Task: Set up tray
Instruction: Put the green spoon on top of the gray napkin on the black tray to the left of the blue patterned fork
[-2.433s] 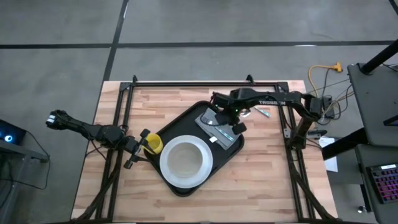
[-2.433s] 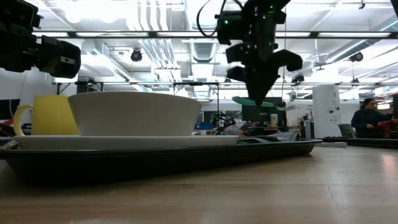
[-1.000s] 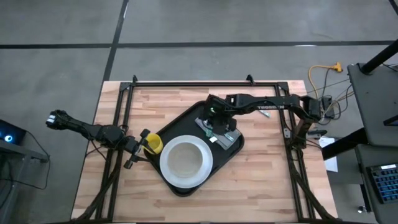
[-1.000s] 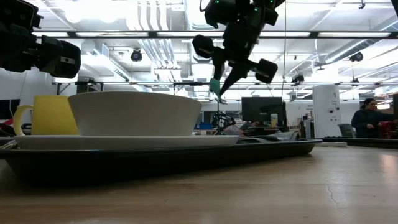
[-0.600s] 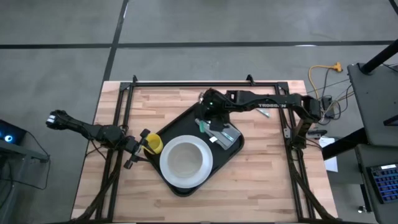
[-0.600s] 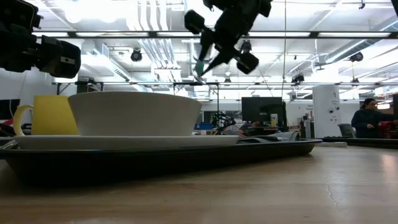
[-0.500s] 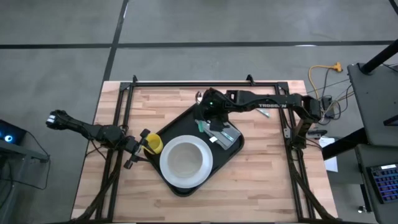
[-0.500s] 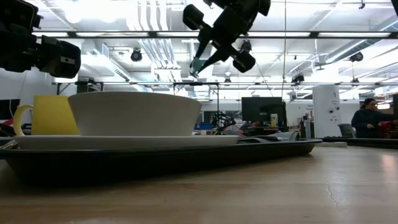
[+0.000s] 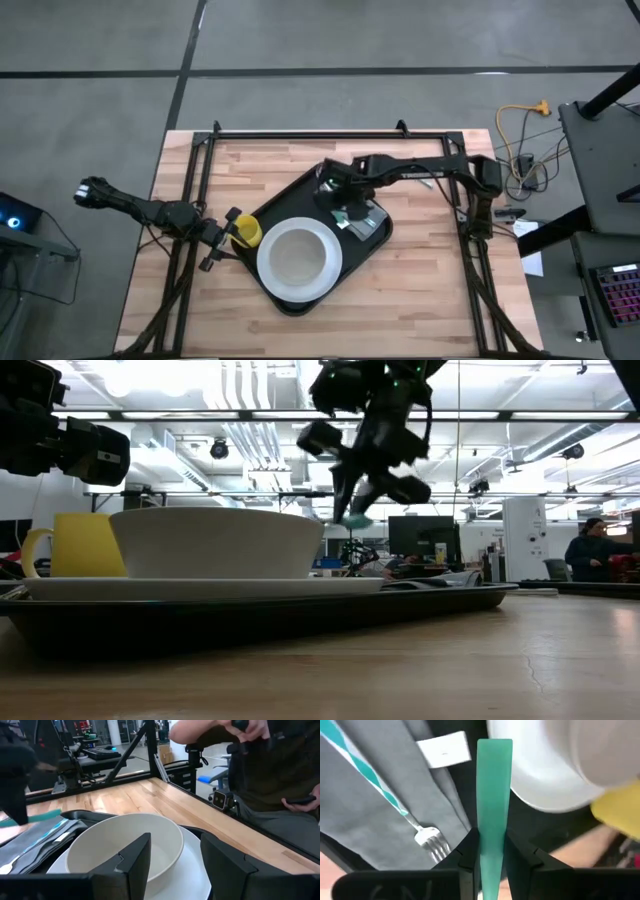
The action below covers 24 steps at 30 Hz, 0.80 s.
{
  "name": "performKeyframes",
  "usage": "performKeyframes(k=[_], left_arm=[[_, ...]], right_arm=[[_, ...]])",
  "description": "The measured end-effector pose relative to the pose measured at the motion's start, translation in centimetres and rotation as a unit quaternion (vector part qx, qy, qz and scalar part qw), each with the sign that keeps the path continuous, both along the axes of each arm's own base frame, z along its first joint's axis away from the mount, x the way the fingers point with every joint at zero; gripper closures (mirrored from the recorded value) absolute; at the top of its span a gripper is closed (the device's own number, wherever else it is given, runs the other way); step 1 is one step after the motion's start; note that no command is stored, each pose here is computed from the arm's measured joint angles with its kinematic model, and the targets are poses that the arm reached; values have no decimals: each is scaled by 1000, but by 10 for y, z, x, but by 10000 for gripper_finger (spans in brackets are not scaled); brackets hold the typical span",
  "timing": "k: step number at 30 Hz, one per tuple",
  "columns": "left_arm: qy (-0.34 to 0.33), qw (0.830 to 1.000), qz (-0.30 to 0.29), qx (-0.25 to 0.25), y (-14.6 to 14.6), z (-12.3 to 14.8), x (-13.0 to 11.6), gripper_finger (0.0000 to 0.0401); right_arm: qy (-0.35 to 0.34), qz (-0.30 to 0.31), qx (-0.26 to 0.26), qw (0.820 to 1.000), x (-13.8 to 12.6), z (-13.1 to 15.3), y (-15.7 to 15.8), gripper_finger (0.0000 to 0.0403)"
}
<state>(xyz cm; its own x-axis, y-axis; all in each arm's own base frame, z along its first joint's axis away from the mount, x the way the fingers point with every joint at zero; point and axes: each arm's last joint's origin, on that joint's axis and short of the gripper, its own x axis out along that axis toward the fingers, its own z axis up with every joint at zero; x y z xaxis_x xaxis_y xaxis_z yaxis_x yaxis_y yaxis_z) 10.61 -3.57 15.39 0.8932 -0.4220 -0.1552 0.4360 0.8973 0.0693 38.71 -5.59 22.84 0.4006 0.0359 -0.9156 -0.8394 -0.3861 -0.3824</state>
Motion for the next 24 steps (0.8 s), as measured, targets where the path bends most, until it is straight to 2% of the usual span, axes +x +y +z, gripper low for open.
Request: performKeyframes(k=[11,24], left_arm=[[3,1000,0,1,0,-1,0,242],[3,1000,0,1,0,0,0,242]], right_arm=[[61,123,-60,989,-11,-37,27,354],[98,182,-73,976,-25,-60,30,353]])
